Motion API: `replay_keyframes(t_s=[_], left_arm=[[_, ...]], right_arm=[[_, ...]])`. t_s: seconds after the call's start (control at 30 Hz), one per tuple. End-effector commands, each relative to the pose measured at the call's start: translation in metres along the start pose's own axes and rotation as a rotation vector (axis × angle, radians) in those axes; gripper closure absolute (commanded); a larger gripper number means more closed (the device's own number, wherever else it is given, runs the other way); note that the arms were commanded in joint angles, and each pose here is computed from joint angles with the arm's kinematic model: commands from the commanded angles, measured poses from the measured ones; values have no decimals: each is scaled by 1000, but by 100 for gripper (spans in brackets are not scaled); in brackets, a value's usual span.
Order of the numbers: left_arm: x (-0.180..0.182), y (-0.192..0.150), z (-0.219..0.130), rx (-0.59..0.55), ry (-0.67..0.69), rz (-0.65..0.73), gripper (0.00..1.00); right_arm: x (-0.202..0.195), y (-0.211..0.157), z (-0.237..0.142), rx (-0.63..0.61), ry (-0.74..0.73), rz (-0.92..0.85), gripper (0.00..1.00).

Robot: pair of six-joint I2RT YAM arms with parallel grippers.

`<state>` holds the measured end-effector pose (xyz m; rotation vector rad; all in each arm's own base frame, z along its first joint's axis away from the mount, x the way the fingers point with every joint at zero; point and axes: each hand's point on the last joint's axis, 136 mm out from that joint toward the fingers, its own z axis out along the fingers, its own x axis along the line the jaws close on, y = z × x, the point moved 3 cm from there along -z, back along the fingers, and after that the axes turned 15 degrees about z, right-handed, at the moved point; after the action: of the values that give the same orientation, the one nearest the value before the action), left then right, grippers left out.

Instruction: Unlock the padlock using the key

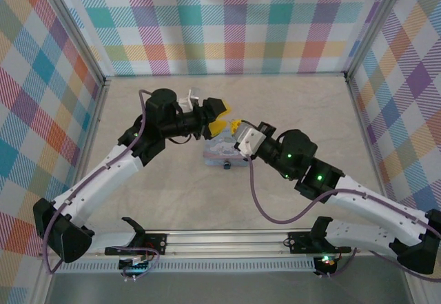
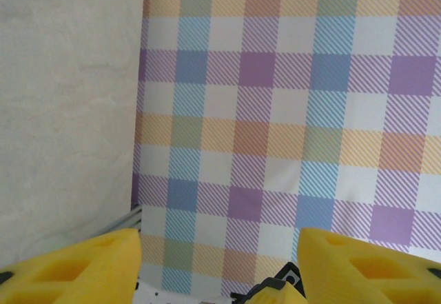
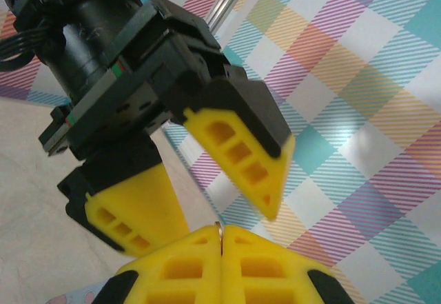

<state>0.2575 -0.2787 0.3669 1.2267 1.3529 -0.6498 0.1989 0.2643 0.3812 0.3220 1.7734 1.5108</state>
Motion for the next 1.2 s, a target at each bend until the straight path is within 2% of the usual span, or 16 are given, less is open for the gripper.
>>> replay_keyframes(t_s=[0.0, 0.17, 0.6, 0.77, 0.9, 0.93, 1.0, 1.17], left_arm=[[-26, -3, -1, 27, -76, 13, 44], [-29, -4, -1, 31, -84, 15, 57], [-23, -4, 6, 44, -66, 8, 82], [-22, -4, 7, 52, -66, 13, 98], [-20, -4, 7, 52, -55, 27, 100], [-19, -3, 8, 48, -55, 33, 100], [-17, -2, 7, 37, -42, 53, 100], [0, 2, -6, -10, 119, 178, 100]], right_arm=[[-4, 9, 2, -45, -53, -46, 100], [-2, 7, 3, -46, -58, -56, 100], [4, -12, 2, -3, -47, -90, 100], [7, -18, 1, 11, -42, -106, 100], [7, -19, -3, 9, -41, -85, 99], [6, -20, -4, 16, -43, -77, 93], [3, -23, -5, 36, -63, -46, 73], [-2, -32, -20, 82, -85, 94, 43]])
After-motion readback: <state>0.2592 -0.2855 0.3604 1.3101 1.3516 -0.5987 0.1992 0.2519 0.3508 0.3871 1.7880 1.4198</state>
